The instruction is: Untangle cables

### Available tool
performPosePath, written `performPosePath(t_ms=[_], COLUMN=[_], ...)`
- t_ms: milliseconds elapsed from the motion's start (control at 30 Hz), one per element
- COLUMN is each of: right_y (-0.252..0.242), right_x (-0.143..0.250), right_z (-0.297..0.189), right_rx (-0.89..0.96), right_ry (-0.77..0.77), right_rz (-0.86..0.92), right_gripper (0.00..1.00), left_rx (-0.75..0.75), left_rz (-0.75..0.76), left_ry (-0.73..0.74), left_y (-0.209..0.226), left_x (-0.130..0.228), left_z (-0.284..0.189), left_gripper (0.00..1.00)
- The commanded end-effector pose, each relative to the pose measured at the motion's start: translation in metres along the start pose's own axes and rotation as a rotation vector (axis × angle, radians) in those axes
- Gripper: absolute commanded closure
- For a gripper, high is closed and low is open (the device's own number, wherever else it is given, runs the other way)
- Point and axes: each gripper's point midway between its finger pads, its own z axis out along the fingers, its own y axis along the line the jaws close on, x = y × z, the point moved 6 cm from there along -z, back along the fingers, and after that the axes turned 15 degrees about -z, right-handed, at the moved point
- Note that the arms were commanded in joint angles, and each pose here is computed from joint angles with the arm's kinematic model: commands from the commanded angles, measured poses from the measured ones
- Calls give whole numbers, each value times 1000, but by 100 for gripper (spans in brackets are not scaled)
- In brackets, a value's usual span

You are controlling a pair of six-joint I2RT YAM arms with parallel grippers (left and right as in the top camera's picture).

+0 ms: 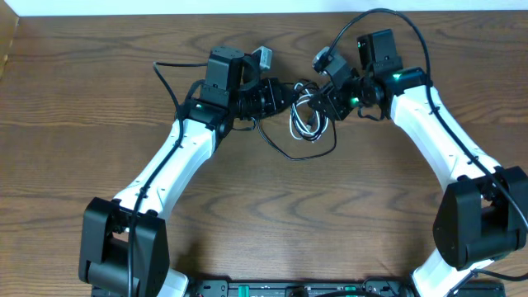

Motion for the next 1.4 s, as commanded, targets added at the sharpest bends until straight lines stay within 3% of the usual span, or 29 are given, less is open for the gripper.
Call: performPosePath(t_ms=[0, 200, 300, 500, 700, 967, 1133, 1267, 1333, 1367], right_y=[4, 5, 8, 9, -11, -34, -40, -36, -34, -31], right_x=[3, 7, 17, 20, 6, -8, -1, -1, -2, -3], right_z=[3, 5, 10, 12, -16, -139, -181, -176, -170, -164], right_rx=[-20, -25, -37, -36, 47, 270, 356, 301, 274, 258], right_ry=[6, 16, 39, 40, -48, -269, -333, -334, -327, -314], right_rz=[-4, 39, 62, 84, 242, 401, 449, 453, 453, 443], right_gripper=[57, 64, 80, 99, 99, 99, 99, 99, 91, 77], left_rx=[26, 18, 18, 18, -65, -249, -251, -209, -149, -90], left_rz=[0, 1, 0, 1, -4, -39, -14, -7, 12, 34], left_ry=[17, 5, 5, 4, -78, -195, -189, -158, -129, -102], left_y=[-4, -3, -3, -3, 8, 34, 34, 28, 20, 11], left_x=[0, -1, -1, -1, -9, -17, -17, -14, -13, -12], left_z=[-2, -2, -2, -2, -3, -8, -8, -6, -4, -3], left_gripper=[93, 92, 93, 93, 92, 92, 93, 93, 92, 93])
